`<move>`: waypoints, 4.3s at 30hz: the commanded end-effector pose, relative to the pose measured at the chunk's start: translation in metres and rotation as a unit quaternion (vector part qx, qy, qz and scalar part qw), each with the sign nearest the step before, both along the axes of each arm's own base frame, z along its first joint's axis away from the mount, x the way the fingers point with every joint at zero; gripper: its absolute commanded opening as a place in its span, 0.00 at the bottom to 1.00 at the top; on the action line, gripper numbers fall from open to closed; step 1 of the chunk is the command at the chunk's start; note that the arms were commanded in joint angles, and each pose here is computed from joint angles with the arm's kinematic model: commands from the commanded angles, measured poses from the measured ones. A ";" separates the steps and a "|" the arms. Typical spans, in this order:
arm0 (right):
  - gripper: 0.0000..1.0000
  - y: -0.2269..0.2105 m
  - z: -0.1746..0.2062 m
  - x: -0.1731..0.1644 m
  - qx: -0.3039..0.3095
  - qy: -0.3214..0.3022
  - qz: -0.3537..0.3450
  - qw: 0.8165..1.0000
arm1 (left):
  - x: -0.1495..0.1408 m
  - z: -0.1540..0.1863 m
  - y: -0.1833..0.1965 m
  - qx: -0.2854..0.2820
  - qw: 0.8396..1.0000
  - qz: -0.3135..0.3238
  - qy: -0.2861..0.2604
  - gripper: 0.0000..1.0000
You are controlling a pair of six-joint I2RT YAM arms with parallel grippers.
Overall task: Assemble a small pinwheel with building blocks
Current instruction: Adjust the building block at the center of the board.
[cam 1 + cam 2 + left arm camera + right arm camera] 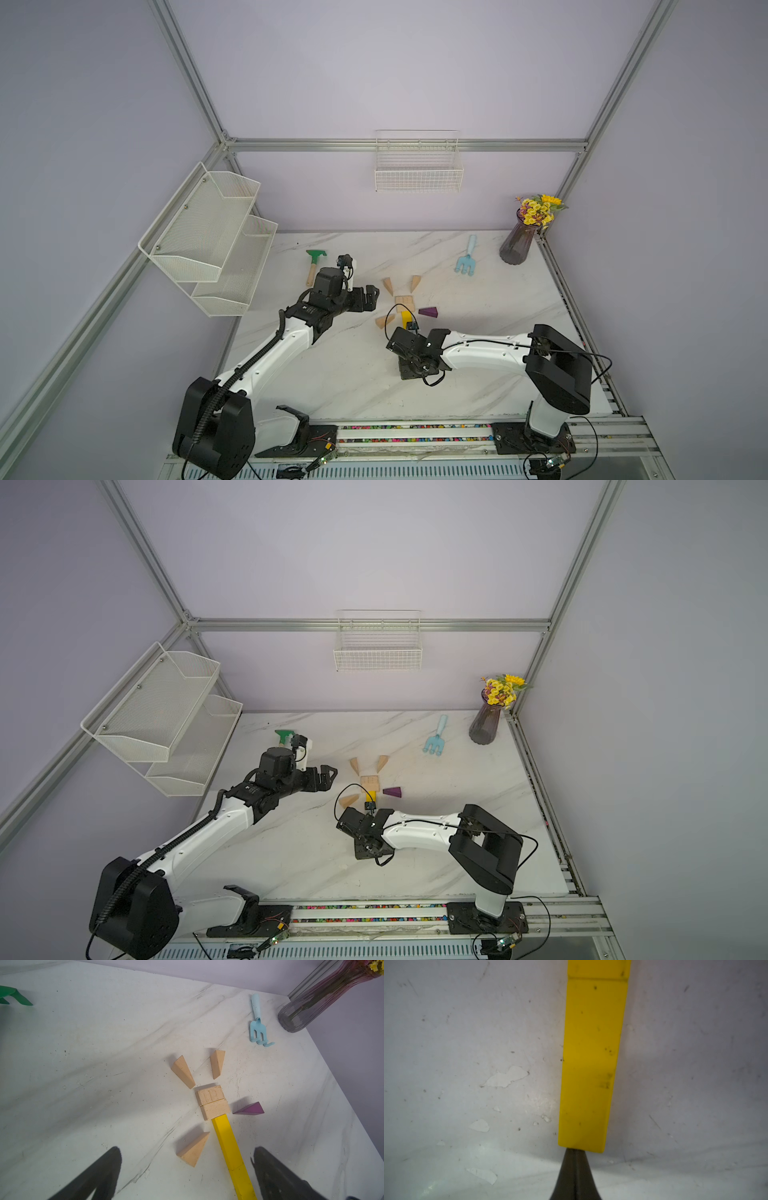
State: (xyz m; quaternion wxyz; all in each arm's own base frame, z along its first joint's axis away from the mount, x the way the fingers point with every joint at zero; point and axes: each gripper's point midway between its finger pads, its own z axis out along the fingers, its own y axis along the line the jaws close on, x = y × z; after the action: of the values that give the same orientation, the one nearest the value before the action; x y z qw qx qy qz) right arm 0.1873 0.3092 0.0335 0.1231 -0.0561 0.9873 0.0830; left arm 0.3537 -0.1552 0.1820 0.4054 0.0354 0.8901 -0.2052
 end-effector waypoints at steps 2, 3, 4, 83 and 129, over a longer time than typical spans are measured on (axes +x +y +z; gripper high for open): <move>0.20 0.011 0.052 0.010 0.037 -0.043 0.002 0.998 | 0.010 0.021 0.000 -0.016 0.999 0.010 -0.033 1.00; 0.27 0.011 0.062 0.016 0.040 -0.057 -0.003 0.998 | 0.011 0.022 0.000 -0.016 0.999 0.011 -0.035 1.00; 0.39 0.010 0.072 0.024 0.043 -0.069 -0.008 0.997 | 0.012 0.022 0.001 -0.016 0.999 0.013 -0.035 1.00; 0.72 0.008 0.000 0.219 0.029 -0.012 -0.072 0.997 | 0.060 -0.005 0.017 -0.037 0.999 0.018 0.021 1.00; 0.93 0.001 0.063 0.221 0.049 -0.131 -0.012 0.990 | 0.011 0.014 0.154 0.128 0.952 0.235 -0.150 1.00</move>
State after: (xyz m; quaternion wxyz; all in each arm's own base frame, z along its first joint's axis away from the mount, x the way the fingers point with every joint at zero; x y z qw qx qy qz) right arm 0.4042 0.3020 0.0959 0.2638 -0.0727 0.9556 0.1090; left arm 0.3588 -0.0088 0.1735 0.5205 -0.0860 0.8495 0.0103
